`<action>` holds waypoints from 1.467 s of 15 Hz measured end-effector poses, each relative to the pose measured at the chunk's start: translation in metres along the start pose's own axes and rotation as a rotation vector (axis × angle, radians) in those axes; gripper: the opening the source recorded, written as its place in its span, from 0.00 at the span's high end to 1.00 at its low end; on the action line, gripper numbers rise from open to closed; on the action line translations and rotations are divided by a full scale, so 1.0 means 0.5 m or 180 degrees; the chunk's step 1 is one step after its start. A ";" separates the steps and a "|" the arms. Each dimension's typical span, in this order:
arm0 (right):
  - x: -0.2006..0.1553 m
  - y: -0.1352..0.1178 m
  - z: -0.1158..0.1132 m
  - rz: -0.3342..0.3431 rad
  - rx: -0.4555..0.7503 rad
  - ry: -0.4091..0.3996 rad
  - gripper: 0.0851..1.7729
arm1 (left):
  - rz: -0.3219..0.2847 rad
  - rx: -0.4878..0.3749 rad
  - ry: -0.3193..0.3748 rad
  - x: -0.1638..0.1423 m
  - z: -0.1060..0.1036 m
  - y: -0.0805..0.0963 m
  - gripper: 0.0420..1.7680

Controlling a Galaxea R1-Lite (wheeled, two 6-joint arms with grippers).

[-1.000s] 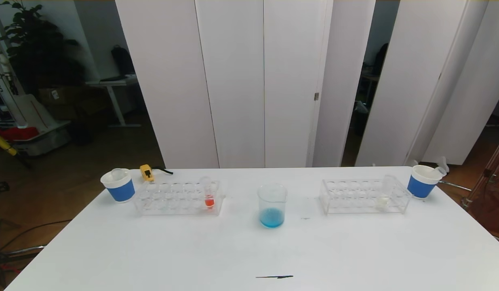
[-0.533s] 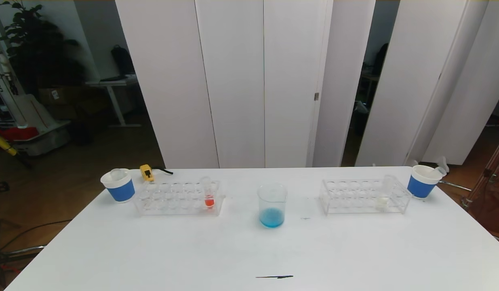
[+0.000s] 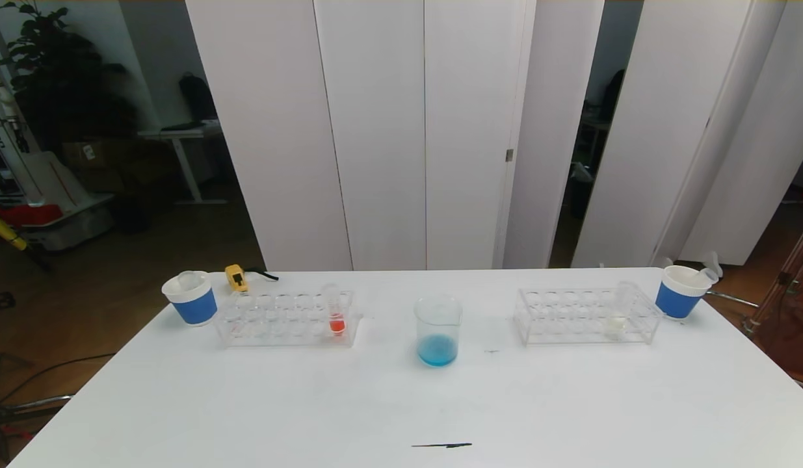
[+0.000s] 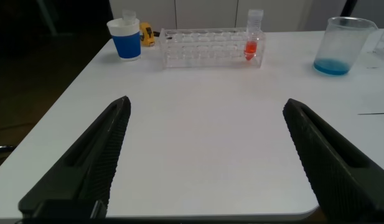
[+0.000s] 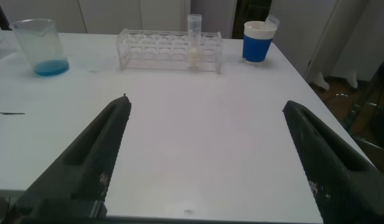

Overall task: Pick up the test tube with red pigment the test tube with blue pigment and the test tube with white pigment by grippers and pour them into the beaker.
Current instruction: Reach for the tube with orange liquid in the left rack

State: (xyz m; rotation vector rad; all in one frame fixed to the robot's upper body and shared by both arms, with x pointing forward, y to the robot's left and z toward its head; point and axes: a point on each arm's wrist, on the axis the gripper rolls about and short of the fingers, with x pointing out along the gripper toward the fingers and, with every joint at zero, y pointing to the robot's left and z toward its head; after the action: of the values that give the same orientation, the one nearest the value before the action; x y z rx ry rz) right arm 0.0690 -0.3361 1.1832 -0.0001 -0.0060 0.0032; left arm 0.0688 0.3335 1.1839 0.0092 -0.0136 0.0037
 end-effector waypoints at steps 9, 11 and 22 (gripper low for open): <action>0.000 0.000 0.000 0.0001 0.0000 0.0000 0.01 | 0.0004 -0.0001 -0.0056 -0.026 0.063 0.001 0.01; 0.000 0.000 0.000 -0.0001 0.0000 0.0000 0.01 | 0.0010 -0.0002 -0.0087 -0.029 0.108 0.001 0.01; 0.000 0.000 0.000 -0.0001 0.0000 -0.0001 0.01 | 0.0011 0.0005 0.0018 0.179 0.354 0.003 0.01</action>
State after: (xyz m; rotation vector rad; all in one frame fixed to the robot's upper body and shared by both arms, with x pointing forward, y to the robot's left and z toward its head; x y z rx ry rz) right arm 0.0690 -0.3361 1.1833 -0.0001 -0.0064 0.0028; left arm 0.1558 0.3337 1.3621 0.0108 -0.0080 0.0073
